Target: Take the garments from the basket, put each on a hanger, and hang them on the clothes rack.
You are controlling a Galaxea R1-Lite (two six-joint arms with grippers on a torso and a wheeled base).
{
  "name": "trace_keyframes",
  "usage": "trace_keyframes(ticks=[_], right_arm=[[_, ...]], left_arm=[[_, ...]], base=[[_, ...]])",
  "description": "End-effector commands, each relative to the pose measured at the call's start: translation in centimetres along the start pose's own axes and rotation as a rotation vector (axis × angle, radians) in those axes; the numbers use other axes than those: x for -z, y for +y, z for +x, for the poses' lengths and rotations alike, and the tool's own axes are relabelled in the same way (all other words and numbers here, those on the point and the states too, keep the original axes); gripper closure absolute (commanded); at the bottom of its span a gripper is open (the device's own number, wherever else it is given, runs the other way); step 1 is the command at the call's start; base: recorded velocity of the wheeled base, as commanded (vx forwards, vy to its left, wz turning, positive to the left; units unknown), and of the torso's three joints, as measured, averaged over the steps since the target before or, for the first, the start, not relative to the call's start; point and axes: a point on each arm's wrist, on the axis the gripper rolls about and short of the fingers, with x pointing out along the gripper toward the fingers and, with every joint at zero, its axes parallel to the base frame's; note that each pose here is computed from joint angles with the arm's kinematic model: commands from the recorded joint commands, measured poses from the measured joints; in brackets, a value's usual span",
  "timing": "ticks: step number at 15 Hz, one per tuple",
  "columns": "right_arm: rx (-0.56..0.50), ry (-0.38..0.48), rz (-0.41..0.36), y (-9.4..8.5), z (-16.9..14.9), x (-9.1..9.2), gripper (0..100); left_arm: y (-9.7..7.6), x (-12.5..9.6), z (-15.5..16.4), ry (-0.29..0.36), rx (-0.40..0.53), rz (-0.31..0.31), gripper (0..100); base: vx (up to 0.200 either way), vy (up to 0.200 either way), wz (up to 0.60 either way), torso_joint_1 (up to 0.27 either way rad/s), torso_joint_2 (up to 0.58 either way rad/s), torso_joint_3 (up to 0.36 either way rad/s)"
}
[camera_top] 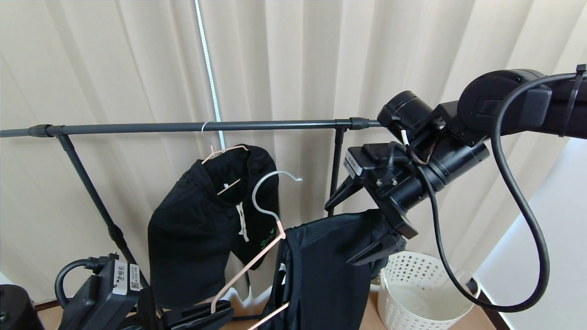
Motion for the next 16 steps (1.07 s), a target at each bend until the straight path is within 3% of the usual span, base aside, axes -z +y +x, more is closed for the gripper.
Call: trace_keyframes(ticks=[1, 6, 7, 16], right_arm=[[-0.025, 0.010, 0.006, -0.4, 1.2, 0.2, 0], [-0.020, 0.009, 0.007, -0.4, 1.2, 0.1, 0], [-0.023, 0.008, 0.012, -0.4, 1.2, 0.1, 100], [-0.021, 0.011, -0.001, 1.2, 0.2, -0.6, 100]], left_arm=[[0.0, 0.0, 0.0, -0.001, 0.000, 0.000, 100], [0.0, 0.0, 0.0, -0.002, -0.002, 0.002, 100], [0.0, 0.0, 0.0, -0.002, -0.002, 0.001, 100], [0.0, -0.1, -0.1, -0.005, -0.003, 0.002, 100]], base=[[0.000, 0.000, 0.00, 0.000, 0.00, 0.000], [0.000, 0.000, 0.00, 0.000, 0.00, 0.000], [0.000, 0.000, 0.00, 0.000, 0.00, 0.000], [0.000, 0.000, 0.00, 0.000, 0.00, 0.000]])
